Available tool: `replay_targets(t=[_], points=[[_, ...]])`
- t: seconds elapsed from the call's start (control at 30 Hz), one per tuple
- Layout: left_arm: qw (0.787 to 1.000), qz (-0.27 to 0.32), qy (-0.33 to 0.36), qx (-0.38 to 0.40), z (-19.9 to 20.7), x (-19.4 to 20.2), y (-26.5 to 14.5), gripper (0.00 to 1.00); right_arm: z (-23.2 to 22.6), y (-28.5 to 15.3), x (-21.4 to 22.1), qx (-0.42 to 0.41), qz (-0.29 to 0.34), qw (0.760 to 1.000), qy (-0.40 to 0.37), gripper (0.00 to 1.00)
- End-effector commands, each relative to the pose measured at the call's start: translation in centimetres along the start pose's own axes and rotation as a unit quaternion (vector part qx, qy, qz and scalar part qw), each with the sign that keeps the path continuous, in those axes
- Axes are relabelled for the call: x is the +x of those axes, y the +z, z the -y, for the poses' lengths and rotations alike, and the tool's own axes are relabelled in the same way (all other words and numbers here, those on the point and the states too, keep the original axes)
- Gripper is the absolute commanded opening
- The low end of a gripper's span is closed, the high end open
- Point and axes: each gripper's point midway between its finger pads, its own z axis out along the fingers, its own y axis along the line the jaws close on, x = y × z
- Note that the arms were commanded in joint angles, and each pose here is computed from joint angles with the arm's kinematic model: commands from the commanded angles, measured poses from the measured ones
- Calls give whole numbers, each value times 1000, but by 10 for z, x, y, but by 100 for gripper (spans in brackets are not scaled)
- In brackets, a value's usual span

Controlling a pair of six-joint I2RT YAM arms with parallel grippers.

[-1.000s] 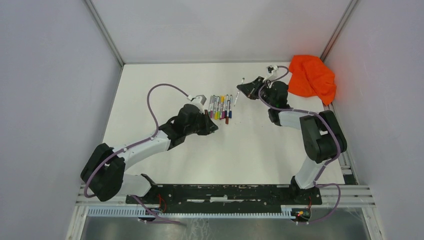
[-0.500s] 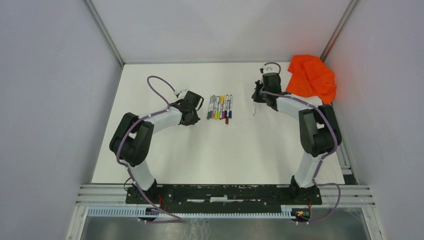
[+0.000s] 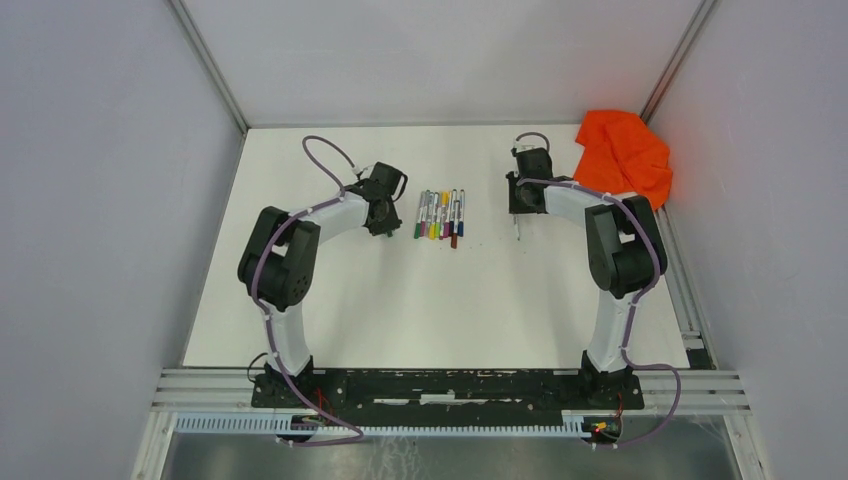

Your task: Open the pen caps

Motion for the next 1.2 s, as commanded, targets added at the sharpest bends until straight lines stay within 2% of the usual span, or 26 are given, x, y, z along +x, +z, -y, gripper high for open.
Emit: replay_targets(t=[0.0,0.07,0.2,0.53,0.83,1.17], points=[[999,-30,22,-15,-13,4,6,39,5,2,-1,15,-6,1000,-12,28],[999,-35,21,-18,-16,6,7,46,5,2,0,15,-7,1000,-12,30],[999,-38,17,-21,-21,6,8,55,6,1,-3,15,1,1000,-13,34],[1000,-6,2,-6,-11,-20,-10,60,2,-29,-47,34,71,996,-36,40],[999,39,-25,25,0,-49,-48,65,-47,-48,-80,2,104,993,-55,43],[993,62,-49,84,12,-55,-81,78,-102,-19,-86,-27,82,994,-60,44]])
